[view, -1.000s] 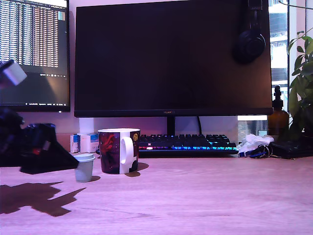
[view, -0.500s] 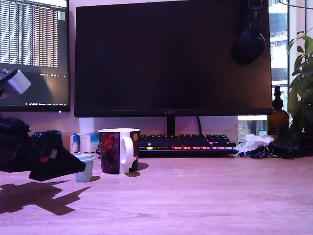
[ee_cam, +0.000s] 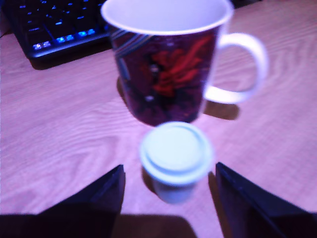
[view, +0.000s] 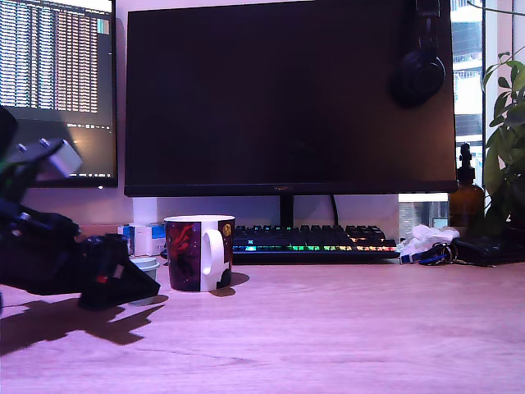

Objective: Pick up the coffee capsules on the table and drop them inside the coffee cup

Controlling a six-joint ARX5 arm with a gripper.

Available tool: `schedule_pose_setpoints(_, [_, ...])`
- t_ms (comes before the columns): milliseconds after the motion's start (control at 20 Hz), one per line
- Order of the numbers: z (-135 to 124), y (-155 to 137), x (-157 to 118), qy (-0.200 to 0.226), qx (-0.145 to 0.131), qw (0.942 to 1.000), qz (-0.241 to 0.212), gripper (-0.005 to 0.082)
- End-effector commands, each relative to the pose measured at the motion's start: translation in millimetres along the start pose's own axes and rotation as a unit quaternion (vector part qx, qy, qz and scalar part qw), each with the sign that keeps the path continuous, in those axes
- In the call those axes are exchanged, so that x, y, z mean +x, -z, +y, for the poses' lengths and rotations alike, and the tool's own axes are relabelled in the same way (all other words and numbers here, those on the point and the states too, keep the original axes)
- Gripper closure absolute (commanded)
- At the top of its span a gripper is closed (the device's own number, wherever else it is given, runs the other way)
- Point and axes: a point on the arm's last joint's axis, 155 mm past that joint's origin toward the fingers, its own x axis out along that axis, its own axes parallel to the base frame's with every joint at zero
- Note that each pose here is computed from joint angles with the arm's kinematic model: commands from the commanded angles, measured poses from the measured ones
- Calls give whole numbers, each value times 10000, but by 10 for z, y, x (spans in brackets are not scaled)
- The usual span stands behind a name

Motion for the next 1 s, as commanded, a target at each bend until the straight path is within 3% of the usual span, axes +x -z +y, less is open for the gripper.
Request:
schedule_pose_setpoints(0, [1, 26, 25, 44, 12, 10000, -3, 233])
schedule_pose_setpoints(950, [-48, 5, 33, 185, 21, 9998, -50, 239])
